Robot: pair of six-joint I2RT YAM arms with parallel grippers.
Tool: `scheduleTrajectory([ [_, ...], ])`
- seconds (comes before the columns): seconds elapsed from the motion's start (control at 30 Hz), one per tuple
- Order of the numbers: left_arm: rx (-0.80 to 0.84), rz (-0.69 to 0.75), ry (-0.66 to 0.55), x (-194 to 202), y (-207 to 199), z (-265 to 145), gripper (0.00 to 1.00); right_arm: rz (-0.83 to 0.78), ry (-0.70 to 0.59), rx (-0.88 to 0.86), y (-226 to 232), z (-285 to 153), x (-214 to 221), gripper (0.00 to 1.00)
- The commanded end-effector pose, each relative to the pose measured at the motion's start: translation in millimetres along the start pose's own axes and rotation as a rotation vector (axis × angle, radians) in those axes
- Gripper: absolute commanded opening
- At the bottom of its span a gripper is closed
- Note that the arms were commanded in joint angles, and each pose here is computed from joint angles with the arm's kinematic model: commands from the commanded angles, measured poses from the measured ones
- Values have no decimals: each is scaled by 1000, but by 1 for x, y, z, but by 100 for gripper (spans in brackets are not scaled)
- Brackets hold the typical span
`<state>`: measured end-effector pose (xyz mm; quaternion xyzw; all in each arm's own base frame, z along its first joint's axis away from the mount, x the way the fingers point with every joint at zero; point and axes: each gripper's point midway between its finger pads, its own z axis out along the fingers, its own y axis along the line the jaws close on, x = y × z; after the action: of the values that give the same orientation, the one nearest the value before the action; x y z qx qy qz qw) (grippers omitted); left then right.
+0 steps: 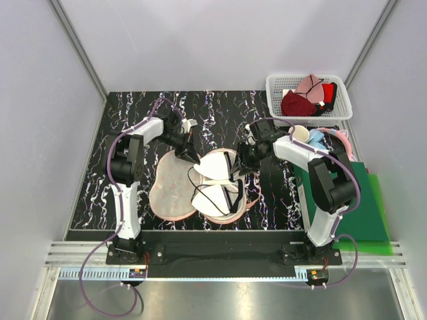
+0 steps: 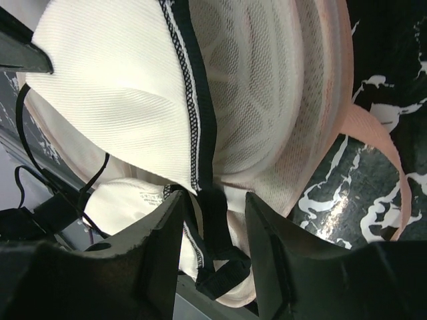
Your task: Place the bra in the laundry bag and zip it closed
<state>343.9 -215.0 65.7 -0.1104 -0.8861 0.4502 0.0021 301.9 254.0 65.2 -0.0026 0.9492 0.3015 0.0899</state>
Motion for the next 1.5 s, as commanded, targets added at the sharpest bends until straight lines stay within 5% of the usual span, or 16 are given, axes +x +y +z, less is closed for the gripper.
scheduleTrajectory([
  [0.0, 15, 94, -56, -15, -28, -17, 0, -96, -46, -45, 15, 1, -27, 49],
  [0.53, 27, 116, -49, -13, -38, -15, 0, -43, 0, -78, 19, 34, -45, 43],
  [0.63, 12, 98, -44, -13, -41, -11, 0, -27, 8, -115, 24, 36, -43, 32],
  [0.7, -34, 101, -43, -14, -39, -8, 0, -4, -7, -151, 32, 33, -43, 13],
  [0.8, -99, 85, -60, -21, -37, -8, 0, 35, -25, -184, 44, 22, -45, 0],
  [1.2, -204, 65, -72, -28, -30, 5, 0, 172, -63, -92, 30, -4, -27, 0],
  [1.47, -240, 53, -83, -32, -26, 7, 13, 206, -14, -38, -4, 14, -26, 0],
])
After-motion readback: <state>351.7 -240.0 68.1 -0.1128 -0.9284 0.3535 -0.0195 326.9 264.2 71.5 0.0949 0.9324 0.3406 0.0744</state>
